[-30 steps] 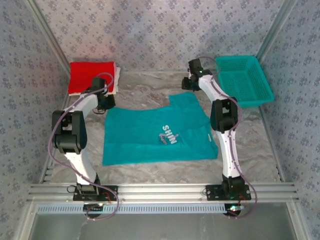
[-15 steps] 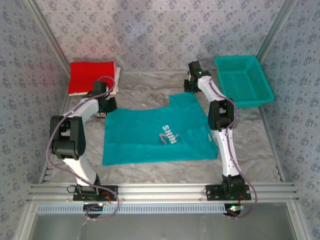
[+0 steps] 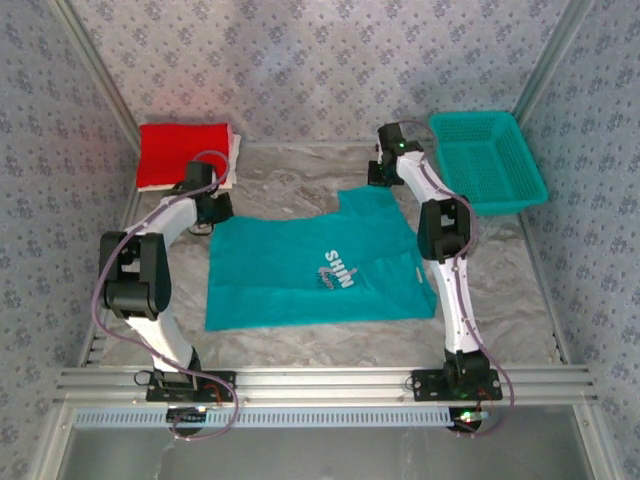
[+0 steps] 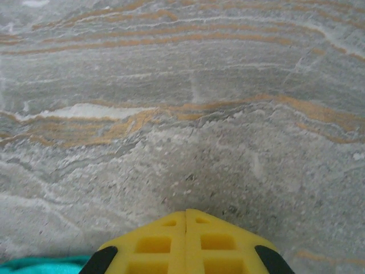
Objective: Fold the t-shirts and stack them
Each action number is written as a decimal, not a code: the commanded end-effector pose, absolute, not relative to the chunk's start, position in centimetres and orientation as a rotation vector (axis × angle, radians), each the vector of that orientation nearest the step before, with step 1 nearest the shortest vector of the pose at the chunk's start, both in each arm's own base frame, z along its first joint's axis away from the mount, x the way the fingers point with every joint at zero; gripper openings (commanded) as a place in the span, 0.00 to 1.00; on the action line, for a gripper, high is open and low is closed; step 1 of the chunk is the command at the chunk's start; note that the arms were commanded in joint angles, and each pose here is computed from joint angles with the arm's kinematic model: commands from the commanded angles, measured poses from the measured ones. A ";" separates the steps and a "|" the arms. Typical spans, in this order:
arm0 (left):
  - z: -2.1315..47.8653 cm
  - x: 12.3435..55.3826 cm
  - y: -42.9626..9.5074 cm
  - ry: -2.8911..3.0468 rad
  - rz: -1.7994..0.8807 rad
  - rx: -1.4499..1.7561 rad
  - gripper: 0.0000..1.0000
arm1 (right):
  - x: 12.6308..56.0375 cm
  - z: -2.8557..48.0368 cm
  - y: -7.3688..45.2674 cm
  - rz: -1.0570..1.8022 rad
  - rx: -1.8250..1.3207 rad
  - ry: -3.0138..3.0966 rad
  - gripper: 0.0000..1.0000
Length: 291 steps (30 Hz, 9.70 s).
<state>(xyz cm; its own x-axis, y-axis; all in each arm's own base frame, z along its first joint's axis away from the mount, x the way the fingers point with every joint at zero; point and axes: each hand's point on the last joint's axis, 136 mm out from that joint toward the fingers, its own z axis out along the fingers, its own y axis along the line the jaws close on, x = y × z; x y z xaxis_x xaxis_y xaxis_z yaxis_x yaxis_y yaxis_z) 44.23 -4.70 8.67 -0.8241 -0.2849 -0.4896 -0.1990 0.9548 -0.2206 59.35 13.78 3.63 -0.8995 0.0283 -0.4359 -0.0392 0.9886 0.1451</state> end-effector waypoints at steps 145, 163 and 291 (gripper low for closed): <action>7.9 33.8 0.2 2.483 -0.155 -0.500 0.00 | 33.5 16.1 9.6 0.202 0.049 2.335 0.00; 8.4 28.8 -1.4 2.412 -0.281 -0.532 0.34 | 29.1 15.9 10.7 0.344 0.021 2.369 0.44; 7.4 30.6 -4.6 2.576 -0.424 -0.476 0.46 | 38.7 10.6 13.1 0.181 0.243 2.714 0.37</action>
